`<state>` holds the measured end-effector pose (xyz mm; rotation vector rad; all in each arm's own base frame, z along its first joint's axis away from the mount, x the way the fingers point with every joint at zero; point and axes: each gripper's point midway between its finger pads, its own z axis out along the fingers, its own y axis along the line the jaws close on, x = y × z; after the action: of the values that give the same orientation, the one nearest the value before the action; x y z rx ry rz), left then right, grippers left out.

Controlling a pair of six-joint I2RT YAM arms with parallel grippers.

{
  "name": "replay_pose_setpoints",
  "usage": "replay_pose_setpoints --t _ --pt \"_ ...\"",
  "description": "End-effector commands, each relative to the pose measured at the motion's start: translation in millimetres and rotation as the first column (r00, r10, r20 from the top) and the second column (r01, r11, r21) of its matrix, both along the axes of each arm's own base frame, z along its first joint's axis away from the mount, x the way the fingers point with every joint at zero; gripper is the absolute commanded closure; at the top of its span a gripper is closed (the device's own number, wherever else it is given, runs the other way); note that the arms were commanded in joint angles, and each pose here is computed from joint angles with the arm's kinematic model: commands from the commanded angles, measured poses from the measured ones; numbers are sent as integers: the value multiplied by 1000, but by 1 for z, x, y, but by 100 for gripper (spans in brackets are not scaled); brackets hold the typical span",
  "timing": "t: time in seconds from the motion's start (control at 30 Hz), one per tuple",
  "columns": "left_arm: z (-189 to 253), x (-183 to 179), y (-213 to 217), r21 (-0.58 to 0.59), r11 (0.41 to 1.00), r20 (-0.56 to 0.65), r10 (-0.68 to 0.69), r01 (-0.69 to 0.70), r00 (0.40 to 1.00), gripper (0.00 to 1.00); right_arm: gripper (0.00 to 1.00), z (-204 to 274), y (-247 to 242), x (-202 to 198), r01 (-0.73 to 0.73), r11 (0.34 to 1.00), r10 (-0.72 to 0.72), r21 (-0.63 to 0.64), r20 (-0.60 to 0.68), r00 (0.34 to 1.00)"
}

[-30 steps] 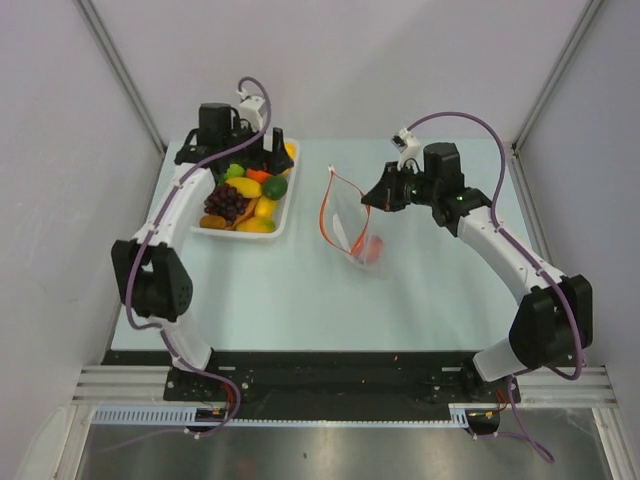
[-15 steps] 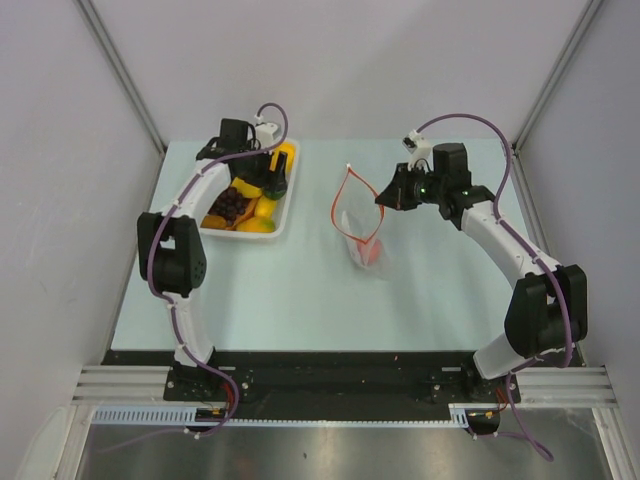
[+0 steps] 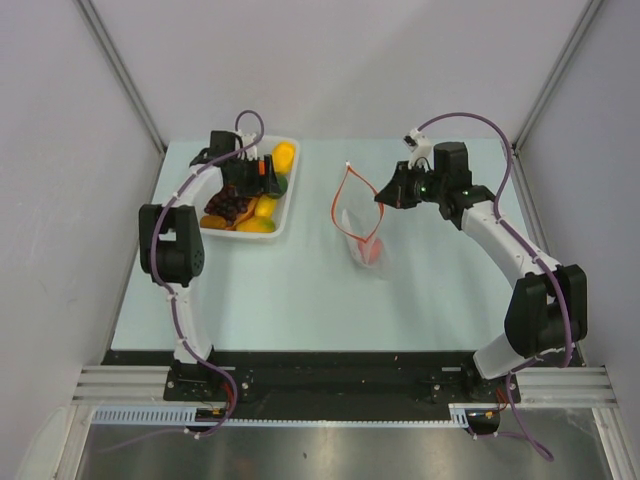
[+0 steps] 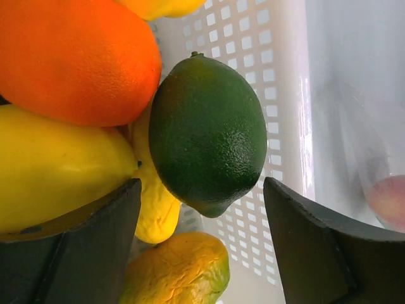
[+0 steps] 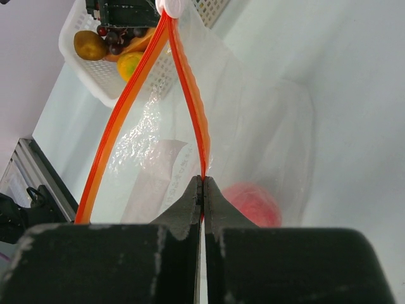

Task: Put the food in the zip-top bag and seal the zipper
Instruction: Pick up the fake fruit from the bin.

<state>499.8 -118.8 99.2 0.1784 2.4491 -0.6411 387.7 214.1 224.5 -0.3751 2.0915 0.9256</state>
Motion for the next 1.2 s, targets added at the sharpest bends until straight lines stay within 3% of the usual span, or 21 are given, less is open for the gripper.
replay_pose_setpoints --t 0.0,0.33,0.5,0.93,1.03,1.13,1.17 --pt "9 14 -9 -62 998 29 15 -14 999 16 100 1 2 2 -19 1000 19 -4 25 999" --pt "5 22 -25 -205 979 -9 10 -12 1000 18 100 -3 7 -4 -40 999 41 -25 19 999" --pt "27 23 -23 -276 961 61 37 -19 997 13 100 -5 8 -5 -51 998 51 -26 17 999" --pt "33 36 -23 -299 954 71 55 -31 996 16 100 -6 7 -3 -44 999 45 -22 10 999" --pt "36 37 -25 -309 951 81 42 -15 996 19 100 -6 7 -2 -43 999 43 -22 11 999" --pt "44 36 -27 -315 949 105 27 7 994 27 100 -6 7 -2 -42 999 43 -23 14 999" --pt "47 36 -27 -313 950 114 22 15 993 34 100 -7 7 -2 -42 999 43 -24 11 999"
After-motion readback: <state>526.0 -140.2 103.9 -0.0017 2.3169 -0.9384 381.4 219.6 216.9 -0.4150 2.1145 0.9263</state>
